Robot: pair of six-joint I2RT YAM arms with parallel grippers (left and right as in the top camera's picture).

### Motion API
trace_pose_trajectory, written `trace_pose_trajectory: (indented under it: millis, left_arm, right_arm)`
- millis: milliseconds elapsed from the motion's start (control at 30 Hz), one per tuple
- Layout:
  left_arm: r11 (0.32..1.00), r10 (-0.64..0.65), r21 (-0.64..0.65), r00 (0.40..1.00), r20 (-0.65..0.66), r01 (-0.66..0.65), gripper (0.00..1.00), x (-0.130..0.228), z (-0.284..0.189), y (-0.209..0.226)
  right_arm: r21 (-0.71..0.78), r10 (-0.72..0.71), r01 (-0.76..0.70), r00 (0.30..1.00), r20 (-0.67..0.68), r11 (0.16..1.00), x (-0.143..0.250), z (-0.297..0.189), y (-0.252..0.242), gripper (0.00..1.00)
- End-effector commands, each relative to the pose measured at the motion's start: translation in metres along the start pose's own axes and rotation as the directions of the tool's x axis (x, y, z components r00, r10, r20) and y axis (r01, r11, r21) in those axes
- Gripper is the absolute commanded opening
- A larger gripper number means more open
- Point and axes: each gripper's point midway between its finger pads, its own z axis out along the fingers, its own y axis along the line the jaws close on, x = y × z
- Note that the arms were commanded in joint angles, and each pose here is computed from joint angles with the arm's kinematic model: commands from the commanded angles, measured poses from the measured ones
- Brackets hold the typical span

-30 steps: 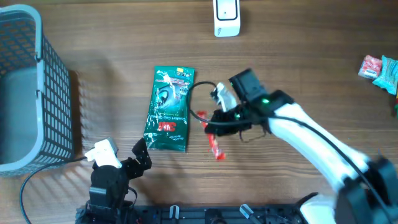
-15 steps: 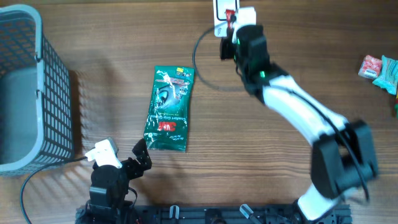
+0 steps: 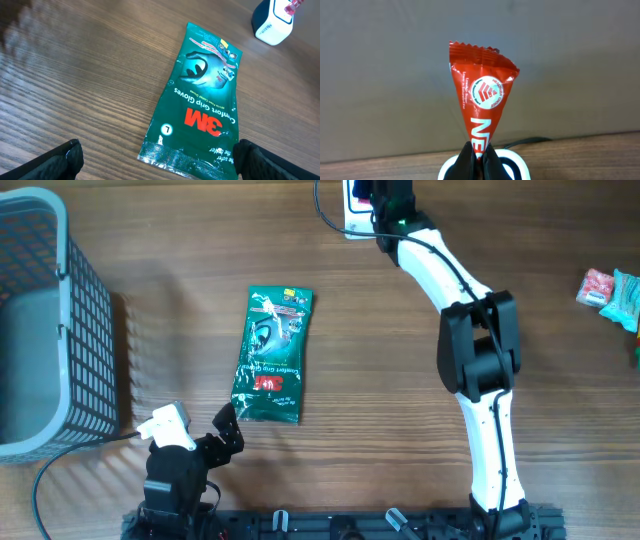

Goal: Scan the item barcode
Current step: 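Carry the red stick with the right gripper to the right edge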

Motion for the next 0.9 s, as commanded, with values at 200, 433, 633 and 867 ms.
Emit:
trace_pose_trajectory:
  millis: [200, 433, 633, 867]
  left_arm:
    - [1.000, 0.004, 0.007, 1.000, -0.002, -0.004, 1.00, 0.001, 0.001, -0.001]
    - [1.000, 0.004, 0.007, 1.000, -0.002, -0.004, 1.00, 0.001, 0.001, -0.001]
    - [1.000, 0.004, 0.007, 1.000, -0.002, -0.004, 1.00, 0.001, 0.001, -0.001]
    - [1.000, 0.004, 0.007, 1.000, -0.002, -0.004, 1.00, 0.001, 0.001, -0.001]
  right_arm:
    - [0.417, 0.188, -0.110, 0.971, -0.149, 0.902, -0.053, -0.062, -0.206, 0.04]
    - [0.729, 0.378, -0.058, 0.882, -0.282, 0.682, 0.018, -0.134, -0.438, 0.11]
    - [0.722, 0.487, -0.197, 0.846, -0.217, 0.663, -0.014, -0.180, -0.458, 1.00]
    - [0.344, 0.598, -0.491, 0.616, -0.513, 0.801, -0.067, -0.247, -0.197, 1.00]
